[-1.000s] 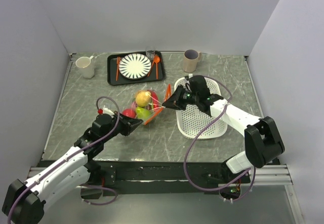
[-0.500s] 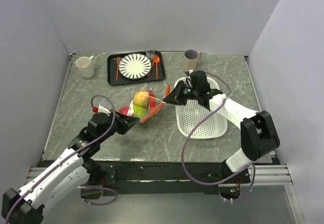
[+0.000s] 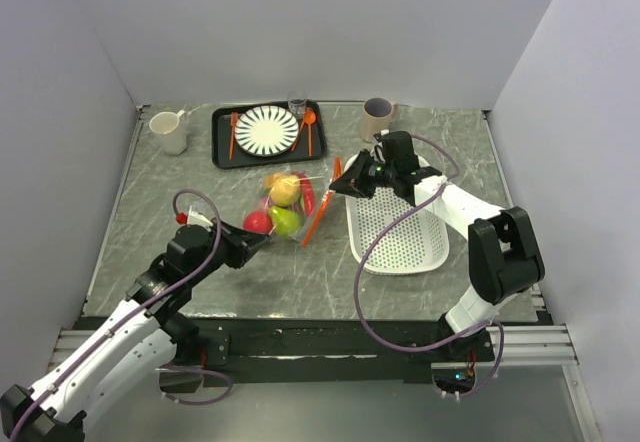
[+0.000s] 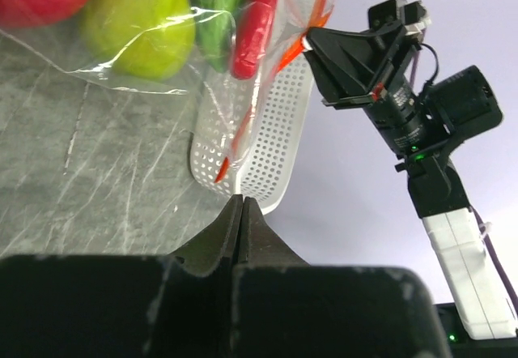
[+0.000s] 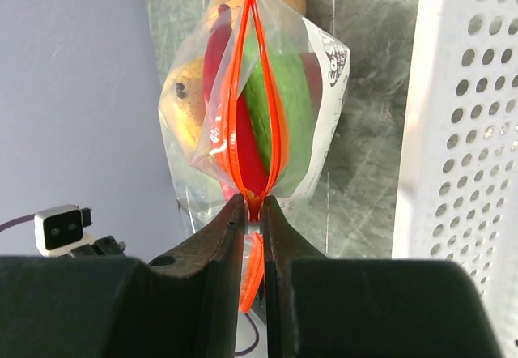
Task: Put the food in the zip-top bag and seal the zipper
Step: Zip the zipper food storage bag at the center of the board.
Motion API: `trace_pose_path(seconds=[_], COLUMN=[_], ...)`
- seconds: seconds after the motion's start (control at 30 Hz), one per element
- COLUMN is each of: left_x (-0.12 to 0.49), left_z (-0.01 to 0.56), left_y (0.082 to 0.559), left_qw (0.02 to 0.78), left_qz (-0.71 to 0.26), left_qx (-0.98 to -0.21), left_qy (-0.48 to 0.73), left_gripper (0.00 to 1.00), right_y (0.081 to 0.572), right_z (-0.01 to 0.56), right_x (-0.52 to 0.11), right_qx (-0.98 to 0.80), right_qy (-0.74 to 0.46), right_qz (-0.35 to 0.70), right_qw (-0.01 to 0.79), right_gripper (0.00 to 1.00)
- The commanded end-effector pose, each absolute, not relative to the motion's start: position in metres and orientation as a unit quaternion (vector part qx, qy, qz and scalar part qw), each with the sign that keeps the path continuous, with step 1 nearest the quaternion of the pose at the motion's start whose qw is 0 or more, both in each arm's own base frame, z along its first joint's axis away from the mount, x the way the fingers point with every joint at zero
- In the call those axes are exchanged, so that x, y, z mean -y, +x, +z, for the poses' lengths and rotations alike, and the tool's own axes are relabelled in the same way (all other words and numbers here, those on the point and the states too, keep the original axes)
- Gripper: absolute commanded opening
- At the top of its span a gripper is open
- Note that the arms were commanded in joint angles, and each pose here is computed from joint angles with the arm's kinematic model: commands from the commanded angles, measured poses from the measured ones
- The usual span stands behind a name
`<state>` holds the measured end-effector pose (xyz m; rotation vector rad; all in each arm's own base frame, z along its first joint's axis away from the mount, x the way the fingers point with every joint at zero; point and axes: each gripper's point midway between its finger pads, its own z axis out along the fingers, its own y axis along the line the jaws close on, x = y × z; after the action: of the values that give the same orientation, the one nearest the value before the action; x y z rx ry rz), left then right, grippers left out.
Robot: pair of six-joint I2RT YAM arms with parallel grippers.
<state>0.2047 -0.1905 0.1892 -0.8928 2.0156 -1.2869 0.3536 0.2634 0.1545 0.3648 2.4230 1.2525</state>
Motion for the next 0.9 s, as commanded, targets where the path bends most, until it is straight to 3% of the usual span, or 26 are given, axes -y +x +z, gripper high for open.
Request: trace_pose_path(seconds=[0.0, 0.03, 0.07, 0.13, 0.23, 0.5, 0.87], left_x=[0.199, 0.203, 0.208, 0.217, 0.231, 0.250, 0.268], left_z=[0.213, 0.218, 0.213, 0.222, 0.217, 0.211, 0.200], left_y=[0.208, 0.211, 0.213, 0.214, 0.217, 0.223, 0.237], left_qw=[0.305, 0.309, 0.300, 0.300, 0.280, 0.249, 0.234], left_qz=[-0.523, -0.536, -0.532, -0.548, -0.554, -0.572, -0.570], left_qx=[-0.734, -0.726, -0.733, -0.732, -0.743, -0.743, -0.748], left_qy=[-0.309, -0.301, -0.299, -0.271, -0.250, -0.244, -0.246], left_gripper=[0.02, 0.26, 0.41, 0.59, 0.76, 0.89, 0.88], right_y=[0.366, 0.366, 0.364, 0.361, 0.359, 0.357, 0.354], right_z=[0.178, 0.180, 0.181, 0.179, 0.181, 0.185, 0.194], right_x=[-0.268, -0.269, -0.268, -0.266, -0.265, -0.265, -0.266], right_qx=[-0.847, -0.845, -0.844, -0.846, -0.848, -0.847, -0.841], right_qy=[0.112, 0.110, 0.110, 0.110, 0.107, 0.104, 0.104], right_qz=[0.469, 0.472, 0.474, 0.469, 0.467, 0.467, 0.477], right_qw=[0.223, 0.226, 0.227, 0.226, 0.227, 0.230, 0.233], right_gripper=[0.18, 0.18, 0.18, 0.18, 0.18, 0.18, 0.18])
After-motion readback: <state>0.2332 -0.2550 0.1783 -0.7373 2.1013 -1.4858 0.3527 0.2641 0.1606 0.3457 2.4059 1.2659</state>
